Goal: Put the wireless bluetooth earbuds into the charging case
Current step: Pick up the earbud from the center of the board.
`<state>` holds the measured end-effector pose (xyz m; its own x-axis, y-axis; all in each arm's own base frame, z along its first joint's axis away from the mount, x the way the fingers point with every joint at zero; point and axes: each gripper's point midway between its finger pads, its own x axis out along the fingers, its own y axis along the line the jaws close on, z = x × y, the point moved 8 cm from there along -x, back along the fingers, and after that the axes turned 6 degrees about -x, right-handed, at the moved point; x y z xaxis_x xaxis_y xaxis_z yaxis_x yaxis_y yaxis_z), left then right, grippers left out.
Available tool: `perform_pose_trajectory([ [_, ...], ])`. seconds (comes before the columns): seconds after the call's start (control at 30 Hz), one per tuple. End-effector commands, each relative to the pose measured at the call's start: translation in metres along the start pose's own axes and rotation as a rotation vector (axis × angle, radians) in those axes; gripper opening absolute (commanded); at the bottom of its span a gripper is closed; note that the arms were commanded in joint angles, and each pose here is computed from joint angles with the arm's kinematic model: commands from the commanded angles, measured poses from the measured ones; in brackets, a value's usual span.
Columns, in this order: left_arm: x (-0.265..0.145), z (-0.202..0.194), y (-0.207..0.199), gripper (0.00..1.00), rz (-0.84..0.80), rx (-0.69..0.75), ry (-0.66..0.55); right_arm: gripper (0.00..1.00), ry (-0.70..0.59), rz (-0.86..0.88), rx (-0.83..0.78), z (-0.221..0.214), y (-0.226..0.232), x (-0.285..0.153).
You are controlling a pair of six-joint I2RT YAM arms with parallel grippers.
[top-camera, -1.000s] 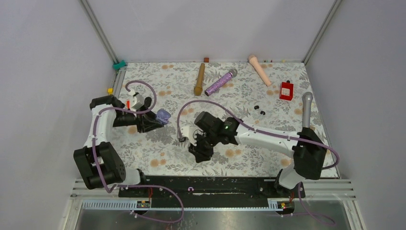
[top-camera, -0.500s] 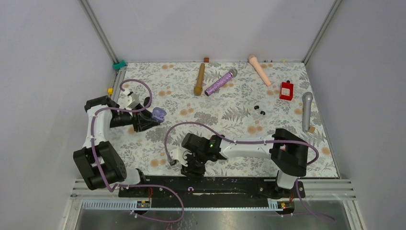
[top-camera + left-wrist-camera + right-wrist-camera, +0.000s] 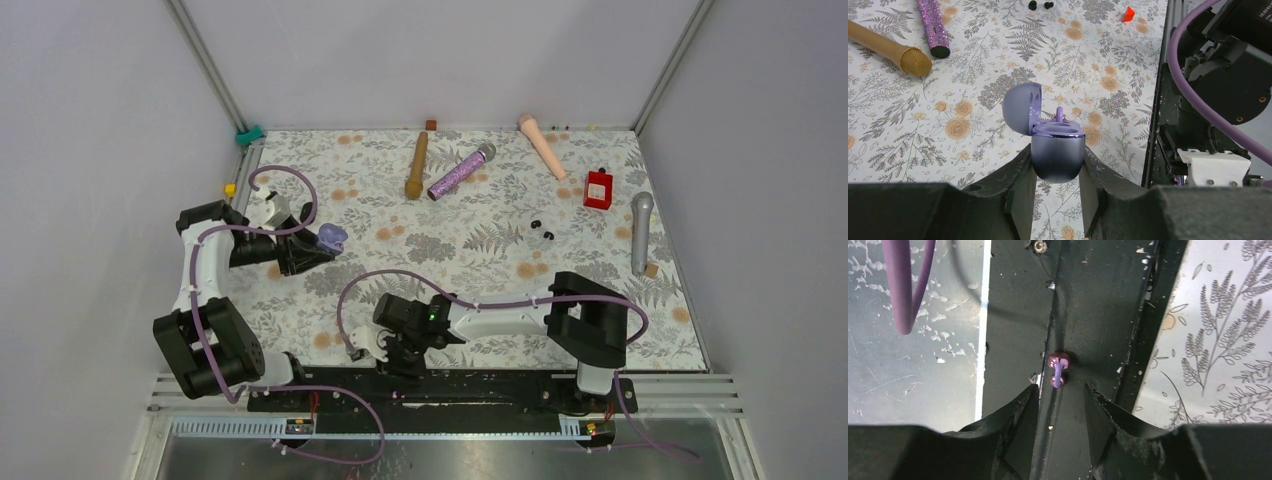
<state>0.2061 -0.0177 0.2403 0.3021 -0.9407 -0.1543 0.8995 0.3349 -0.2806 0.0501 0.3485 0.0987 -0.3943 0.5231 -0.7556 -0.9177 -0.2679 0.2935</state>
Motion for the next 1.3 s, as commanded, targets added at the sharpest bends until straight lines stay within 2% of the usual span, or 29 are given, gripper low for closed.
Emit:
perform_pose_trajectory([
  [0.0, 0.001, 0.008, -0.009, 0.00, 0.003, 0.016, -0.055, 0.45, -0.004, 0.038, -0.017, 0.002, 0.009, 0.009],
  [0.4, 0.001, 0.007, -0.011, 0.00, 0.003, 0.024, -0.058, 0.41, 0.037, 0.013, -0.020, -0.002, 0.010, 0.020],
  [1.27, 0.002, 0.004, -0.010, 0.00, 0.000, 0.025, -0.060, 0.35, 0.006, -0.031, -0.009, 0.013, 0.009, 0.013],
])
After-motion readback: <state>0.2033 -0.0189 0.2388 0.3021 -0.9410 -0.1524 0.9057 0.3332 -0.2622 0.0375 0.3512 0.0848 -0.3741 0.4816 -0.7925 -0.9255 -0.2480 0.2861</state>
